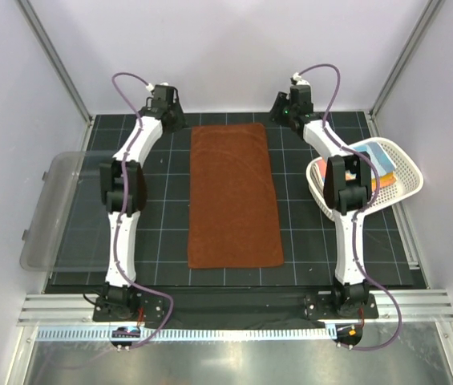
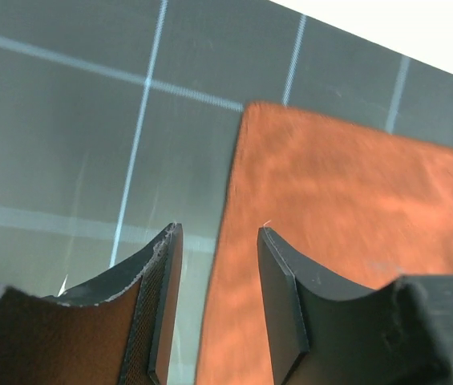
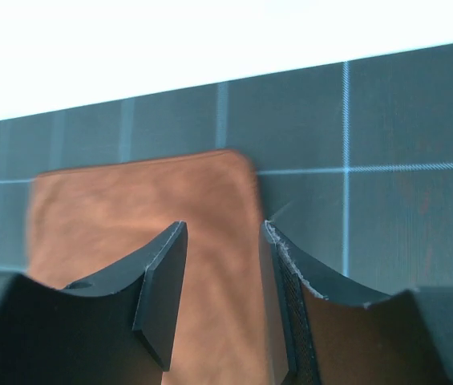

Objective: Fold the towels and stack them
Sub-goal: Flatten out the crumpled towel, then fold the towel

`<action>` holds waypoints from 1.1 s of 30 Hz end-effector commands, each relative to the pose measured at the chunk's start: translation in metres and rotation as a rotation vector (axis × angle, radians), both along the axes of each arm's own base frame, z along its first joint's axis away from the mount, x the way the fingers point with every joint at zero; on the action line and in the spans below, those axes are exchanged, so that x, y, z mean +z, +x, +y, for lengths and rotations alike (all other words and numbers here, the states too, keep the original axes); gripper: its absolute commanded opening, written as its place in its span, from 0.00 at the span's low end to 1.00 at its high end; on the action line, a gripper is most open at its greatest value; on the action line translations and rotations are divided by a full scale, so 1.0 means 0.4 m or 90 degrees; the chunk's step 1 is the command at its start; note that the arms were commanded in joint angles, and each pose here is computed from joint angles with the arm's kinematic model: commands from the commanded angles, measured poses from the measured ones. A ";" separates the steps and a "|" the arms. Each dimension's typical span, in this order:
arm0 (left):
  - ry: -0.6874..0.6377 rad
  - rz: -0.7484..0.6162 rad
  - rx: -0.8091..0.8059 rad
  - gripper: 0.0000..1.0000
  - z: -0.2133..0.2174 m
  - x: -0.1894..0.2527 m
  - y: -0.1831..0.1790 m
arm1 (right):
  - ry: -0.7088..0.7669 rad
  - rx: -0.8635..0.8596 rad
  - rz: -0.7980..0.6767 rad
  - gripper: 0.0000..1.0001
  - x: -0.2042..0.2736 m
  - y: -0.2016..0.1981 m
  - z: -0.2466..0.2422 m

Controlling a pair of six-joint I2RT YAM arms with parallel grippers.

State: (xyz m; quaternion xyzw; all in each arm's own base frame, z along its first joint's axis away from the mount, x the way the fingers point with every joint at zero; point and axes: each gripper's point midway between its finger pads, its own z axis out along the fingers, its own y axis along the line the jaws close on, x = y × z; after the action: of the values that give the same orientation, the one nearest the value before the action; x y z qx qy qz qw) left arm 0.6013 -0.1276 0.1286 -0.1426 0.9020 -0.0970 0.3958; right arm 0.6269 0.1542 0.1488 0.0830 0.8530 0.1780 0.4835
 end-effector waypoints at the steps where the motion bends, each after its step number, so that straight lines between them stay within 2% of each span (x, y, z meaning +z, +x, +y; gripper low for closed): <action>1: -0.074 -0.088 -0.044 0.45 -0.055 0.059 0.101 | 0.072 0.050 -0.076 0.48 0.050 0.081 0.022; 5: -0.083 -0.085 -0.028 0.45 -0.059 -0.036 0.150 | 0.153 0.057 -0.059 0.46 -0.024 0.136 0.018; 10: -0.106 -0.076 0.010 0.46 -0.038 -0.129 0.180 | 0.188 0.054 -0.037 0.47 -0.119 0.161 0.017; 19: -0.194 -0.092 0.035 0.42 -0.061 -0.179 0.225 | 0.240 0.074 -0.007 0.45 -0.200 0.171 0.050; 33: -0.236 -0.073 0.015 0.35 -0.106 -0.241 0.221 | 0.255 0.105 0.020 0.44 -0.249 0.145 0.106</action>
State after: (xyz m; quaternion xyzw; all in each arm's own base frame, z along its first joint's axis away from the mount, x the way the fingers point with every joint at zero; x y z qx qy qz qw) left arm 0.6903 -0.1613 0.0408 -0.2231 0.8412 -0.2509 0.4238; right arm 0.6863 0.1766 0.0428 0.1263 0.8180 0.3621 0.4287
